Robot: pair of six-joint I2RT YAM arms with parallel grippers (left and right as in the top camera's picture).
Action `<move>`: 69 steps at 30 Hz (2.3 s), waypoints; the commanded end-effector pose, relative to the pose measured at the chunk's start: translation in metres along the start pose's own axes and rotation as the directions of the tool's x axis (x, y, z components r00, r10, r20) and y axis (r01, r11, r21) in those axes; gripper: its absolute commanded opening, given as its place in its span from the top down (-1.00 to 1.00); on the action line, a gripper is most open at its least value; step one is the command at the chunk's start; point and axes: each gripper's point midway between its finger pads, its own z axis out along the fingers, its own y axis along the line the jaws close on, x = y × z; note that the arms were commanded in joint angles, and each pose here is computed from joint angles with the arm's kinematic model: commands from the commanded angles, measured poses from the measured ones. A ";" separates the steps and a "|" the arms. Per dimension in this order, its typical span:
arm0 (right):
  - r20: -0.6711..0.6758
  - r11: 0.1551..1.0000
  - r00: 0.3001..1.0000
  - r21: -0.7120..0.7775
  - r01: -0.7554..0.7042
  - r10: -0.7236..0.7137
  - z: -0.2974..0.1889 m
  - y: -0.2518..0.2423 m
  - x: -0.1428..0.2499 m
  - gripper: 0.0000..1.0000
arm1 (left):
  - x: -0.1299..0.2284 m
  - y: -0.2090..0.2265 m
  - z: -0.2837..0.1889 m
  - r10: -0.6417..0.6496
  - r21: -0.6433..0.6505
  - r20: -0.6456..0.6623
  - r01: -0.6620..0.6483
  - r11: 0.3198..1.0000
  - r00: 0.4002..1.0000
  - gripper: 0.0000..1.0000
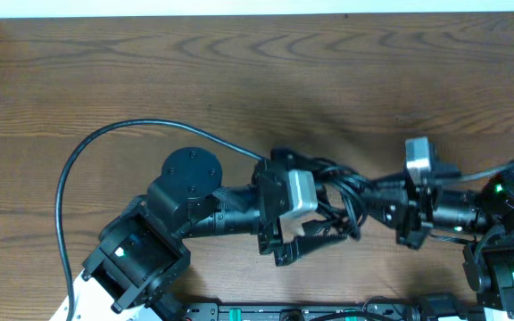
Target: Untangle cables
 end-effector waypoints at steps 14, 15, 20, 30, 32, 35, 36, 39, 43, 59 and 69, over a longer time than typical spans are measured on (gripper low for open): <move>0.222 0.882 0.942 0.348 -0.317 0.252 -0.017 -0.067 -0.019 0.97 | 0.007 0.024 -0.004 -0.387 -0.158 0.020 0.385 0.909 0.922 -0.81; 0.223 0.881 0.942 0.350 -0.318 0.251 -0.017 -0.068 -0.019 0.97 | 0.010 0.030 -0.006 -0.400 -0.195 0.024 0.397 0.897 0.916 -0.81; 0.216 0.881 0.945 0.358 -0.309 0.244 -0.017 -0.068 -0.017 0.98 | 0.026 0.058 -0.016 -0.472 -0.372 0.061 0.459 0.807 0.879 -0.81; 0.224 0.875 0.944 0.368 -0.313 0.244 -0.018 -0.071 -0.018 0.98 | 0.033 0.062 -0.014 -0.566 -0.384 0.090 0.553 0.739 0.819 -0.81; 0.232 0.869 0.940 0.376 -0.323 0.249 -0.019 -0.072 -0.018 0.98 | 0.034 0.061 -0.010 -0.602 -0.372 0.093 0.589 0.718 0.793 -0.81; 0.239 0.863 0.938 0.384 -0.327 0.249 -0.020 -0.074 -0.019 0.98 | 0.033 0.053 0.001 -0.608 -0.320 0.062 0.593 0.739 0.791 -0.81; 0.246 0.859 0.936 0.388 -0.334 0.253 -0.021 -0.075 -0.019 0.98 | 0.032 0.050 0.005 -0.606 -0.301 0.054 0.591 0.748 0.794 -0.81; 0.249 0.856 0.935 0.395 -0.335 0.251 -0.021 -0.077 -0.019 0.98 | 0.027 0.041 0.019 -0.592 -0.257 0.037 0.580 0.773 0.805 -0.73; 0.252 0.853 0.935 0.399 -0.335 0.249 -0.022 -0.078 -0.019 0.97 | 0.022 0.035 0.033 -0.576 -0.220 0.032 0.568 0.793 0.817 -0.31; 0.217 0.876 0.952 0.387 -0.288 0.217 -0.019 -0.073 -0.018 0.97 | 0.026 0.046 0.062 -0.662 -0.200 0.050 0.657 0.727 0.748 -0.24; 0.179 0.894 0.969 0.384 -0.230 0.173 -0.018 -0.070 -0.015 0.98 | 0.027 0.050 0.068 -0.680 -0.197 0.057 0.676 0.710 0.731 0.46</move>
